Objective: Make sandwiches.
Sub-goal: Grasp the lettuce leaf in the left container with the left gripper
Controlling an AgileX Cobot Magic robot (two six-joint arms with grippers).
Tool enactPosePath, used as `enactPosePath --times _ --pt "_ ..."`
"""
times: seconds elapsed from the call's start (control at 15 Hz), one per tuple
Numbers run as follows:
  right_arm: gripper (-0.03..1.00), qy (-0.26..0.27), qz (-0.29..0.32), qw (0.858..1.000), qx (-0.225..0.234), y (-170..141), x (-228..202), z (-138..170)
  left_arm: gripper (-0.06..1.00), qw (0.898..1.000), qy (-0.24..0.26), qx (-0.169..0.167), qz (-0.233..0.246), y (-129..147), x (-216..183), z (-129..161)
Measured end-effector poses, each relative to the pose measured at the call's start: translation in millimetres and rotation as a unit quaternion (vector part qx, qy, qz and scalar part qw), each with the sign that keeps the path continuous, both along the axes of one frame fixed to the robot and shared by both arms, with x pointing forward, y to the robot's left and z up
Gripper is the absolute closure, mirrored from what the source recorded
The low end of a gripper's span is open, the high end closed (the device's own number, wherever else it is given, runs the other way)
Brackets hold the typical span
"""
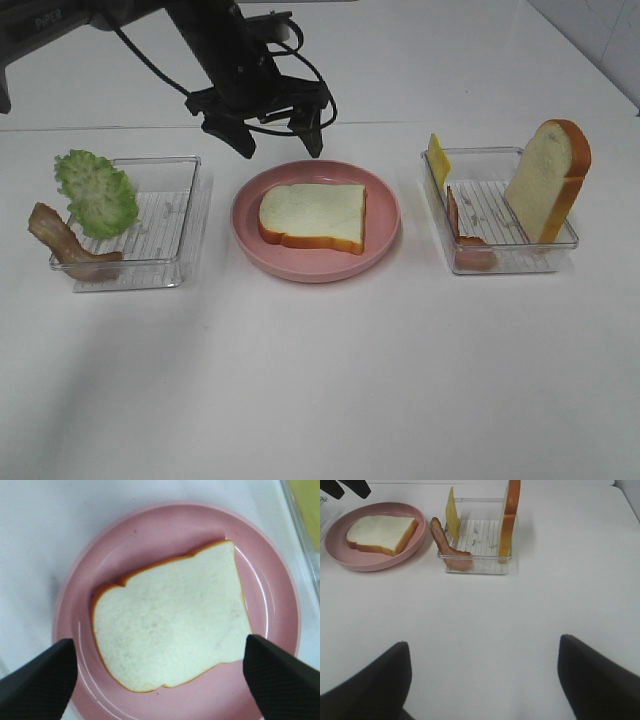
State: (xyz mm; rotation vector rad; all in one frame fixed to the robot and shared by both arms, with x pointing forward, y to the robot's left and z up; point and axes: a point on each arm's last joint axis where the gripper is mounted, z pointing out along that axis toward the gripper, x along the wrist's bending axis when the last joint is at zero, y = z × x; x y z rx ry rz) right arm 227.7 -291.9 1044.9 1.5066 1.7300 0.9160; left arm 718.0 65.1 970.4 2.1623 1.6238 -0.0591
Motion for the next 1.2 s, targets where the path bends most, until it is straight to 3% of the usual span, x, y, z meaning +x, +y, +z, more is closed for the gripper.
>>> enactPosePath --times 0.33,0.53,1.0,1.07,1.2 --pt "0.21 0.0 0.0 1.0 0.0 0 0 0 0.1 0.996 -0.063 0.002 0.062 11 6 48" --pt "0.21 0.0 0.0 1.0 0.0 0 0 0 0.13 0.991 -0.093 0.005 0.092 40 9 80" --pt "0.21 0.0 0.0 1.0 0.0 0 0 0 0.16 0.984 -0.063 0.036 0.165 126 -11 109" --pt "0.21 0.0 0.0 1.0 0.0 0 0 0 0.17 0.979 -0.048 0.053 0.19 153 -17 107" --pt "0.21 0.0 0.0 1.0 0.0 0 0 0 0.17 0.975 -0.033 0.07 0.206 172 -19 99"
